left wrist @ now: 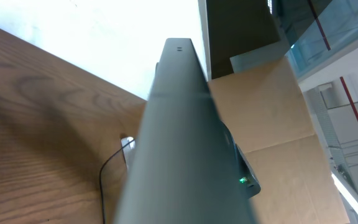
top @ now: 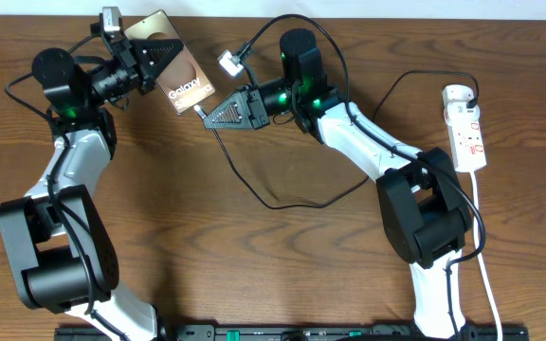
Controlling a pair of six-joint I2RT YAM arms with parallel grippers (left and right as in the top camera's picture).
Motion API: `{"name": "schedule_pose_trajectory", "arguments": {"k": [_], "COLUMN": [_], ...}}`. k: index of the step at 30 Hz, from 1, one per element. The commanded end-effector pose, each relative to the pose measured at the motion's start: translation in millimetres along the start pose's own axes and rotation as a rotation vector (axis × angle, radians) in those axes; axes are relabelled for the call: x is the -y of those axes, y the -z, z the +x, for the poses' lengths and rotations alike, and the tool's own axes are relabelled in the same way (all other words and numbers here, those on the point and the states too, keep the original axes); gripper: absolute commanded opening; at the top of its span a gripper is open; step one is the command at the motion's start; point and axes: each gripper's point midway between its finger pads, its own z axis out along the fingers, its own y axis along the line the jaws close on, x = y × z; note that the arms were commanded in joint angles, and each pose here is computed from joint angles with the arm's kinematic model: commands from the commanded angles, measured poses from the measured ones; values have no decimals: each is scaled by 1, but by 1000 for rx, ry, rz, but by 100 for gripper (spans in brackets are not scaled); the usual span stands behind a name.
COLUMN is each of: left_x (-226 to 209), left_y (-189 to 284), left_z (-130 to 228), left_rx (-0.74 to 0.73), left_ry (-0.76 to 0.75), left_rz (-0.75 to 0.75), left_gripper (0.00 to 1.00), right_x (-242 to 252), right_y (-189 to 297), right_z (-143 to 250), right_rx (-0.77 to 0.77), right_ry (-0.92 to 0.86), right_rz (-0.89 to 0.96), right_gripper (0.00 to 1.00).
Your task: Plug charger to phone and switch on socket
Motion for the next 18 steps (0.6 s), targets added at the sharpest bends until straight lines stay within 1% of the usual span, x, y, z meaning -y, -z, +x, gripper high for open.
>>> {"name": "schedule_pose_trajectory", "arguments": {"k": [1, 18], "left_x": [7, 7], "left_y": [1, 1], "left_z": [1, 1], "left_rx": [-15, -16], "left_ry": [-37, -34], "left_rz": [11, 11], "left_gripper": [7, 7], "right_x": [4, 7], "right_y": [3, 11], "right_z": [-3, -6], "right_rx": [12, 27], "right_ry": [0, 3], "right_rz": [10, 23], "right_gripper": [1, 1]}}
